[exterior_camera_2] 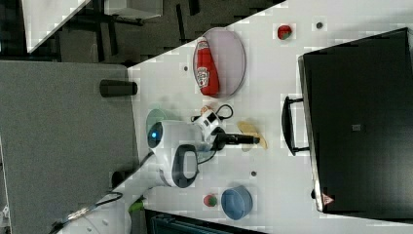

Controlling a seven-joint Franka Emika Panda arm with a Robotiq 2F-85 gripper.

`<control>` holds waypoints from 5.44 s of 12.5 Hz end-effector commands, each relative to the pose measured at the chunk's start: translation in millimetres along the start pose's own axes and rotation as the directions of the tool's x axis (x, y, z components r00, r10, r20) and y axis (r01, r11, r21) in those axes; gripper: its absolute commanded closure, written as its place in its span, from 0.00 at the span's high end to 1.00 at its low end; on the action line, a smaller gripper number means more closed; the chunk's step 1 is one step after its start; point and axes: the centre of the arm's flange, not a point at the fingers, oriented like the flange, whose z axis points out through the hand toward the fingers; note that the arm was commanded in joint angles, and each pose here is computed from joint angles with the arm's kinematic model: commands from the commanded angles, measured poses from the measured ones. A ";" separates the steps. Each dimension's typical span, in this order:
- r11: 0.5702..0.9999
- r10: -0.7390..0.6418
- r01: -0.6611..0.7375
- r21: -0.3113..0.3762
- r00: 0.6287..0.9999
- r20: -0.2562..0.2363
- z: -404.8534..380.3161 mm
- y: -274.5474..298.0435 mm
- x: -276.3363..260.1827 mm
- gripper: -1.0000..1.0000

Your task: Pick Banana and place it in mug.

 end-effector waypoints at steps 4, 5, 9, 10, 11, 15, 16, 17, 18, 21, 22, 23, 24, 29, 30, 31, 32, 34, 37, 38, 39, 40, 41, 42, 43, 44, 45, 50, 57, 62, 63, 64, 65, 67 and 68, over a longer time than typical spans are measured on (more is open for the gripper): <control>1.000 -0.021 0.022 0.008 0.997 -0.075 -1.3 4.7 10.3 0.58; 1.000 -0.021 0.022 0.008 0.997 -0.070 0.0 4.6 8.6 0.43; 1.000 0.001 0.001 0.013 0.988 -0.154 -48.6 11.9 16.6 0.27; 1.000 0.006 -0.003 0.018 0.985 -0.173 -77.5 14.0 15.5 0.27; 1.000 0.010 -0.006 0.024 0.985 -0.170 -108.4 16.2 10.5 0.27; 0.999 0.009 -0.002 0.046 0.987 -0.163 -255.1 20.7 -24.7 0.27; 0.999 0.004 0.002 0.046 0.991 -0.133 -278.9 15.9 -35.1 0.27; 0.999 0.013 -0.008 0.044 0.995 -0.102 -296.9 8.4 -44.1 0.27; 0.999 0.036 -0.033 0.041 0.996 -0.084 -310.5 -1.3 -51.3 0.27; 0.999 0.053 -0.052 0.004 0.994 -0.092 -327.4 -70.3 -67.1 0.27; 0.999 0.051 -0.052 -0.009 0.994 -0.094 -326.0 -95.0 -72.2 0.27; 0.998 0.069 -0.070 -0.007 0.993 -0.092 -323.5 -119.8 -79.0 0.27; 0.994 0.111 -0.111 0.013 0.991 -0.079 -318.5 -145.1 -87.5 0.27; 0.941 0.332 -0.324 0.096 0.940 -0.076 -264.3 -225.8 -118.1 0.27; 0.926 0.370 -0.361 0.108 0.926 -0.081 -248.0 -229.8 -116.5 0.27; 0.908 0.412 -0.402 0.119 0.909 -0.071 -231.7 -229.9 -110.5 0.27; 0.900 0.428 -0.420 0.121 0.902 -0.054 -216.9 -231.5 -103.3 0.27; 0.895 0.430 -0.422 0.141 0.903 -0.025 -181.8 -240.0 -83.4 0.27; 0.886 0.441 -0.430 0.173 0.897 -0.029 -154.5 -244.0 -66.6 0.27; 0.876 0.464 -0.451 0.170 0.885 -0.044 -153.1 -238.1 -60.8 0.27; 0.874 0.474 -0.463 0.146 0.879 -0.049 -147.1 -234.9 -61.2 0.30; 0.865 0.493 -0.484 0.131 0.869 -0.047 -140.3 -232.2 -61.9 0.39; 0.861 0.499 -0.489 0.138 0.865 -0.055 -138.5 -231.5 -59.7 0.50; 0.862 0.498 -0.487 0.140 0.866 -0.053 -135.9 -232.5 -59.5 0.61; 0.860 0.501 -0.490 0.141 0.864 -0.050 -133.8 -231.7 -57.8 0.74; 0.858 0.504 -0.493 0.143 0.862 -0.050 -133.3 -230.7 -56.3 0.85; 0.858 0.505 -0.493 0.146 0.862 -0.052 -134.0 -230.6 -55.7 0.99; 0.796 0.595 -0.570 0.201 0.798 -0.093 -225.0 -184.1 -27.2 1.00; 0.681 0.732 -0.716 0.153 0.673 -0.105 -407.7 -47.9 -30.9 1.00; 0.588 0.808 -0.794 0.153 0.587 -0.056 -443.7 23.3 -41.4 1.00; 0.589 0.807 -0.794 0.149 0.589 -0.053 -442.9 25.3 -41.8 1.00; 0.590 0.806 -0.794 0.147 0.589 -0.052 -442.0 24.9 -41.8 1.00; 0.591 0.805 -0.793 0.149 0.591 -0.054 -442.0 24.0 -41.4 1.00; 0.594 0.804 -0.791 0.147 0.593 -0.054 -441.3 22.4 -41.3 1.00; 0.594 0.803 -0.791 0.146 0.593 -0.053 -440.5 22.2 -41.3 1.00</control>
